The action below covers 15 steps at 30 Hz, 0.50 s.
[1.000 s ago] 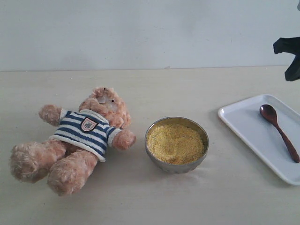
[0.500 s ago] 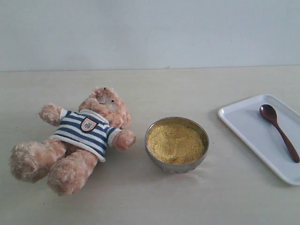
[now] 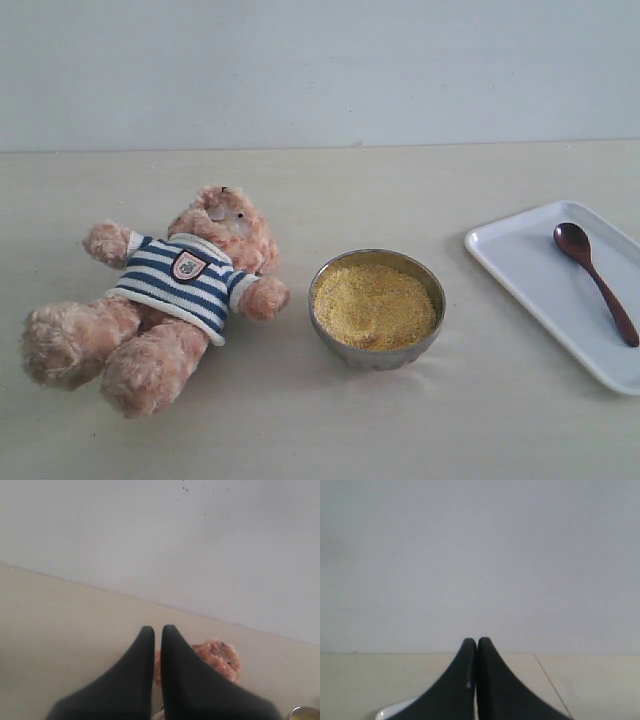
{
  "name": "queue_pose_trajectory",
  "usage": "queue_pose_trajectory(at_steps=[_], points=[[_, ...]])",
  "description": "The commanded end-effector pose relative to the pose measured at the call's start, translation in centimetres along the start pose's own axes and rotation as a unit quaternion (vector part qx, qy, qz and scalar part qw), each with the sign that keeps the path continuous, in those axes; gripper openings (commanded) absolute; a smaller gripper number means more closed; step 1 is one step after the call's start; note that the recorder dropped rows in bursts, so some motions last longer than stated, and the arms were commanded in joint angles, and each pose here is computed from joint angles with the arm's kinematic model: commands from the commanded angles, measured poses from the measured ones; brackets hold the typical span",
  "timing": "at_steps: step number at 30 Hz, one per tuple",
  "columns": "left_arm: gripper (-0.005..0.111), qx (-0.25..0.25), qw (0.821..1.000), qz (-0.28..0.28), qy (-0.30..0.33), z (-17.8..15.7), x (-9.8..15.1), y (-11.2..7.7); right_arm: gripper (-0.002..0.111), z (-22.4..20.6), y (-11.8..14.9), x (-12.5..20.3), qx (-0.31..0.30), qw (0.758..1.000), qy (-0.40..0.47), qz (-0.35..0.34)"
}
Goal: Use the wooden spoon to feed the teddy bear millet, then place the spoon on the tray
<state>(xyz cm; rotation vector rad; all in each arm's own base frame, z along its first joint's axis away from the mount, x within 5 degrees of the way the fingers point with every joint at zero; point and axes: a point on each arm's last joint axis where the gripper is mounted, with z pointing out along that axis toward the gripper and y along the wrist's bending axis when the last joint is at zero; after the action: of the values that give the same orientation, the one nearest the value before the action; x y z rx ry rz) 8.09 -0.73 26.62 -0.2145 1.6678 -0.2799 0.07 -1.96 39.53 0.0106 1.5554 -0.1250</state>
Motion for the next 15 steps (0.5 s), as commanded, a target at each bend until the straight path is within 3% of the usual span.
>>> queue_pose_trajectory(at_steps=[1,8,15], points=[[0.005,0.004,1.000,0.003,0.001,-0.1,0.1,-0.1,0.000,-1.1,0.0,3.6,-0.004,1.000,0.021,0.014],[0.005,0.004,1.000,0.003,0.001,-0.1,0.1,-0.1,0.000,1.3,2.1,7.7,-0.067,0.996,0.017,0.050],[0.005,0.002,1.000,0.003,0.000,-0.1,0.1,0.0,0.000,3.0,2.6,10.0,-0.062,0.998,0.003,0.026]])
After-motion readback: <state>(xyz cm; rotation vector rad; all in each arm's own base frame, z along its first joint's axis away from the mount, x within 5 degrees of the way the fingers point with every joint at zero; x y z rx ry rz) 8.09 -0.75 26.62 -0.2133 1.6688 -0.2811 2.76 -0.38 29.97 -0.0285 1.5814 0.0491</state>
